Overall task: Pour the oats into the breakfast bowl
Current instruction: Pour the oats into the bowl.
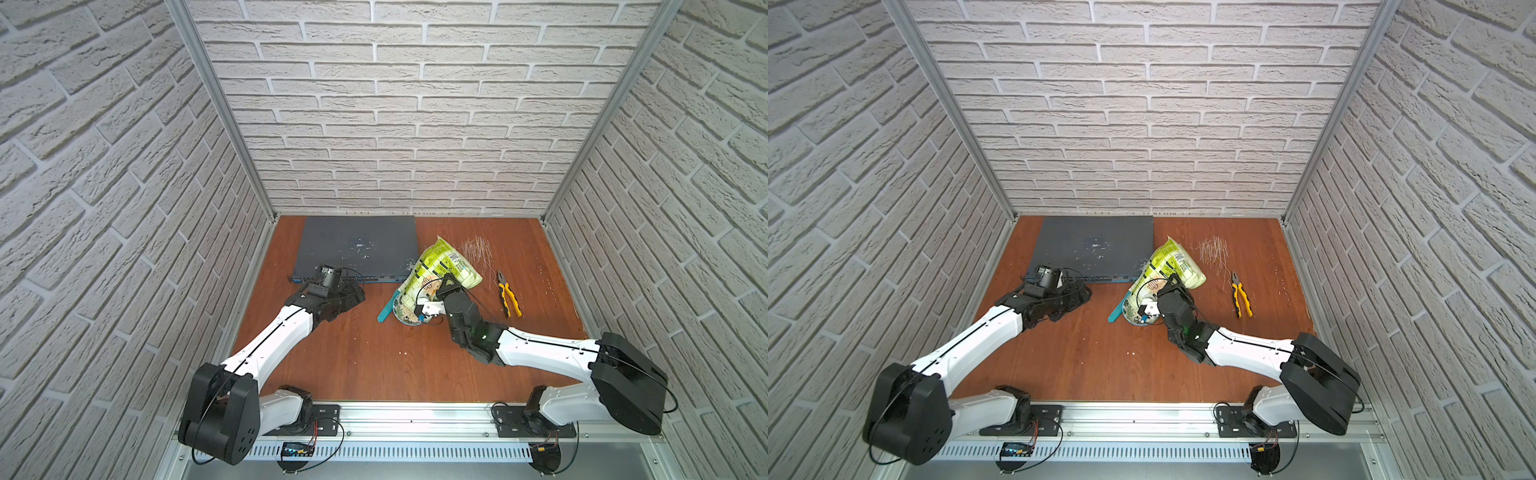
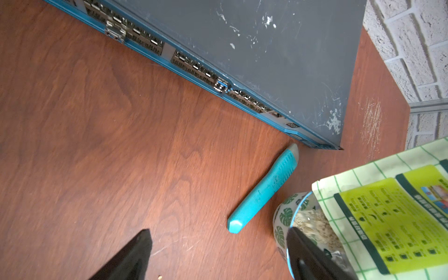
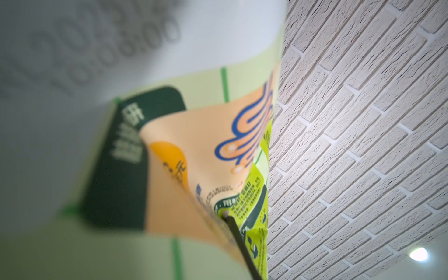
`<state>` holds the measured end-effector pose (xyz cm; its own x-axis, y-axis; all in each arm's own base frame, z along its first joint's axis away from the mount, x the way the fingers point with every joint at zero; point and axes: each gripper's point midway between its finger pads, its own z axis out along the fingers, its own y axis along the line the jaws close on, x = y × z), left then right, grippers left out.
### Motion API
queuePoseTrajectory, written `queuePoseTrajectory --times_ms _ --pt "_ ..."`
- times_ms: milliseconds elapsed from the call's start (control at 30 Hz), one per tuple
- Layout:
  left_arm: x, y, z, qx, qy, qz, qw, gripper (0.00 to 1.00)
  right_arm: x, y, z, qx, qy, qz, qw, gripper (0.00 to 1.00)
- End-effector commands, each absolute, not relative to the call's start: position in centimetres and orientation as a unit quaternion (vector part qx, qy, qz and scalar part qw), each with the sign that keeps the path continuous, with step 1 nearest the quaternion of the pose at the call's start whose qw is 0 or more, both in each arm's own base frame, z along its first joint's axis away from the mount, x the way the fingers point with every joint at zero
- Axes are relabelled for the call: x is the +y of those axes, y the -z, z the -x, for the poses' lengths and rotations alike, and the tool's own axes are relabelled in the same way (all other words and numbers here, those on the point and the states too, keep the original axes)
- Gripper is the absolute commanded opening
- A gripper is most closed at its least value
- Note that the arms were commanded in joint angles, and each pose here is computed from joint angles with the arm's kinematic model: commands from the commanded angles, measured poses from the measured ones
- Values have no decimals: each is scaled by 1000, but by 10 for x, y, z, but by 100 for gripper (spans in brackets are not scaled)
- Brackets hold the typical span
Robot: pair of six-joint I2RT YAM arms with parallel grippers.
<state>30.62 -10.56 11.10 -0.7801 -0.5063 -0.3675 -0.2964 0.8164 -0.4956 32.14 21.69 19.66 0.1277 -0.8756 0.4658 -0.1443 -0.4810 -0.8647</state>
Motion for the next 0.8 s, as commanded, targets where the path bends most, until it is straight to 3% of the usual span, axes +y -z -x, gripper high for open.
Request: queuePoseTrajectory --times_ms 0,767 --pt "-104 -111 -307 919 208 220 251 89 218 -253 -322 407 559 589 418 4" --pt "-103 -109 -305 920 206 220 250 90 224 -254 -322 385 571 596 413 4"
